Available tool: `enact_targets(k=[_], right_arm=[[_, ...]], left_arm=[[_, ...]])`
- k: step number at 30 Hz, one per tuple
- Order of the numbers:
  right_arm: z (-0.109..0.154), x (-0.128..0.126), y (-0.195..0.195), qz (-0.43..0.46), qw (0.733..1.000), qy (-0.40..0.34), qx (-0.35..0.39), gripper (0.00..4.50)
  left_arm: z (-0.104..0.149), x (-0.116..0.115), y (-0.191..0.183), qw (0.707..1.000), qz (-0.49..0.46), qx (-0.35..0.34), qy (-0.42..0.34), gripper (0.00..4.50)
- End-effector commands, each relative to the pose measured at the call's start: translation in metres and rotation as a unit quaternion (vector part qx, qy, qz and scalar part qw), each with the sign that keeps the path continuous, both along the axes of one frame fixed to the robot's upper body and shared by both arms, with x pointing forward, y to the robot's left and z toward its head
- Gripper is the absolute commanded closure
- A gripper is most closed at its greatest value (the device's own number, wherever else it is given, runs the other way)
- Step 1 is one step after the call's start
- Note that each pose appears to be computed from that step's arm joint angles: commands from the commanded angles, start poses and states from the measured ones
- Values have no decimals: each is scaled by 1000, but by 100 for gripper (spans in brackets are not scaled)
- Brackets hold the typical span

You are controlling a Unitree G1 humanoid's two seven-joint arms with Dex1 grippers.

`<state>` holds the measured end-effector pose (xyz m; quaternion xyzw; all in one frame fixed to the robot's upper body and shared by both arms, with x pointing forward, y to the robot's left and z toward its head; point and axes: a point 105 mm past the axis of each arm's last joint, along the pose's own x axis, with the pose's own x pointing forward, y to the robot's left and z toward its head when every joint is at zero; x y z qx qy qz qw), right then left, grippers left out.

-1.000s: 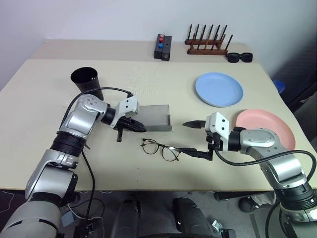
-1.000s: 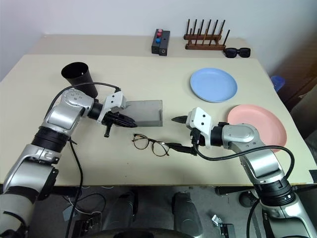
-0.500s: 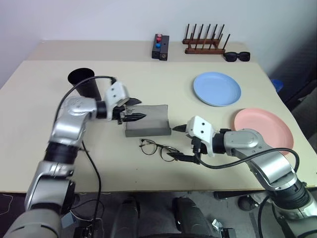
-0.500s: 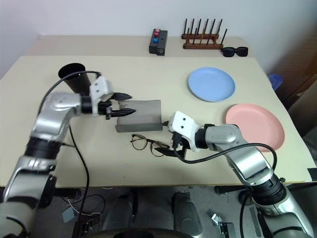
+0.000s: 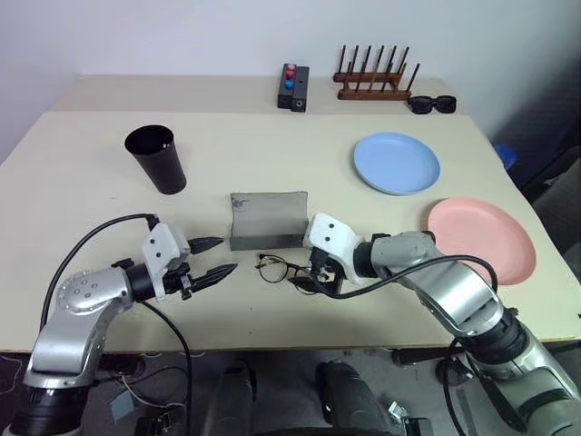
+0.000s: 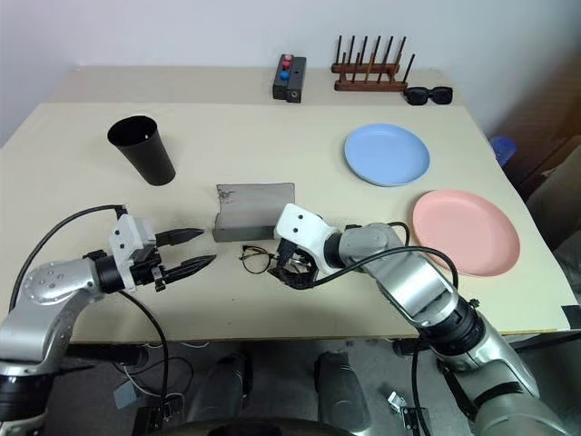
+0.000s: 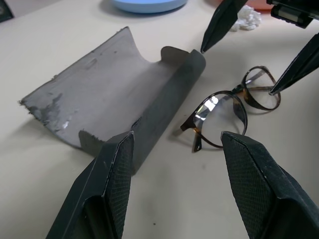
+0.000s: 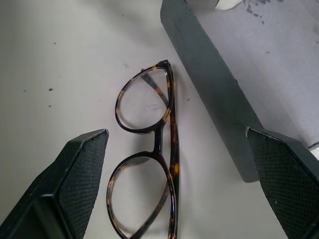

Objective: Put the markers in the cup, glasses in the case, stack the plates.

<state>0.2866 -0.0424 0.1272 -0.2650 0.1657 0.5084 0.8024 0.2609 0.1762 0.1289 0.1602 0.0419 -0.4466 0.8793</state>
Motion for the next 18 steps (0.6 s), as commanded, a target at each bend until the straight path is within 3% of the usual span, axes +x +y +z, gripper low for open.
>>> enact_targets(k=[1,5,8,15,18], right_arm=[[7,2,6,-1,1000,-14,3,0],[4,4,9,-13,1000,-9,0,0],[1,4,6,-22,1000,-11,-9,72],[-2,5,2,-25,999,-12,-19,432],[-2,3,1,-18,1000,-11,-22,443]], left_arm=[[8,-4,1,1000,2,1,-28,168],[7,-2,4,999,15,-1,-32,168],[14,1,4,998,26,-36,-34,164],[15,3,5,998,28,-45,-19,164],[17,5,5,998,33,-50,-18,164]])
